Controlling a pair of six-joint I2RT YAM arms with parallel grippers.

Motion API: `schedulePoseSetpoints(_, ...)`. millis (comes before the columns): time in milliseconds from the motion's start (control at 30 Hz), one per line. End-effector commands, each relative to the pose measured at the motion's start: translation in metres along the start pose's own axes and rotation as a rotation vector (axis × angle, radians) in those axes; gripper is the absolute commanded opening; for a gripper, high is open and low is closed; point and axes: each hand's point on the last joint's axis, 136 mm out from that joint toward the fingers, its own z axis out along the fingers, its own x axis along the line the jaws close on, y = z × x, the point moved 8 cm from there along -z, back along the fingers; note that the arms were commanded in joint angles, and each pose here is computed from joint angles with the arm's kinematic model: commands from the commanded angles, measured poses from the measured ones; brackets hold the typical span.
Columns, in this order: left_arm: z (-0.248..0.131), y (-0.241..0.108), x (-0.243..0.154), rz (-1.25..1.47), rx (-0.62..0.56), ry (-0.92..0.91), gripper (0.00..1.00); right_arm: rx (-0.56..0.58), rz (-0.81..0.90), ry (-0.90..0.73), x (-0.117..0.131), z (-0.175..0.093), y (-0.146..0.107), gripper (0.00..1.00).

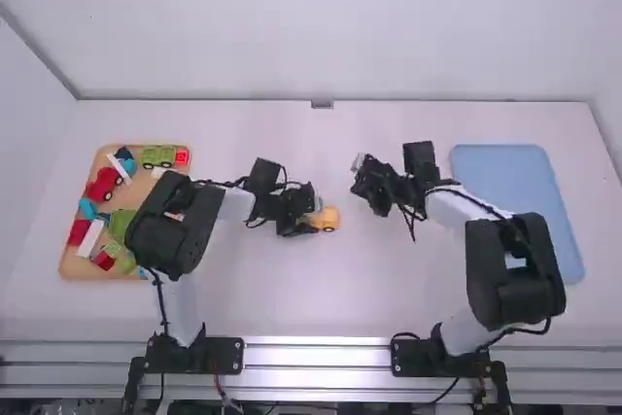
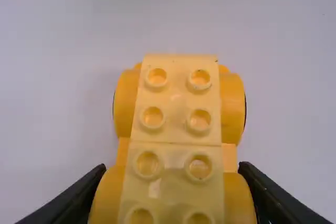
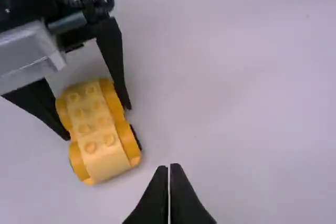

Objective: Assemble lego blocks to make yellow taxi

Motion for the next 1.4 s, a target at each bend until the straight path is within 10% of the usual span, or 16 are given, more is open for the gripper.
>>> schedulePoseSetpoints(0, 0.004, -0.004, -0.003, 0.007, 0.022, -0.009, 0.44, 0.002, 0.073, -0.060, 0.005, -0.003, -0.001, 0.13)
schedulePoseSetpoints(333, 0.005, -0.009, -0.014, -0.014, 0.004, -0.051, 0.60, -0.011, 0.061, -0.161, 0.003, -0.002, 0.003, 0.58)
schedulePoseSetpoints(500, 0.005, -0.006, -0.015, -0.014, -0.025, -0.065, 0.99, -0.010, 0.061, -0.163, 0.003, -0.002, 0.003, 0.98)
schedulePoseSetpoints(900, -0.023, 0.024, -0.002, -0.032, -0.052, -0.069, 0.99, -0.041, 0.067, -0.226, -0.006, -0.004, 0.009, 0.98)
schedulePoseSetpoints(1367, -0.101, 0.063, 0.004, -0.163, 0.319, -0.027, 0.99, -0.093, 0.023, -0.258, -0.012, -0.006, 0.019, 0.98)
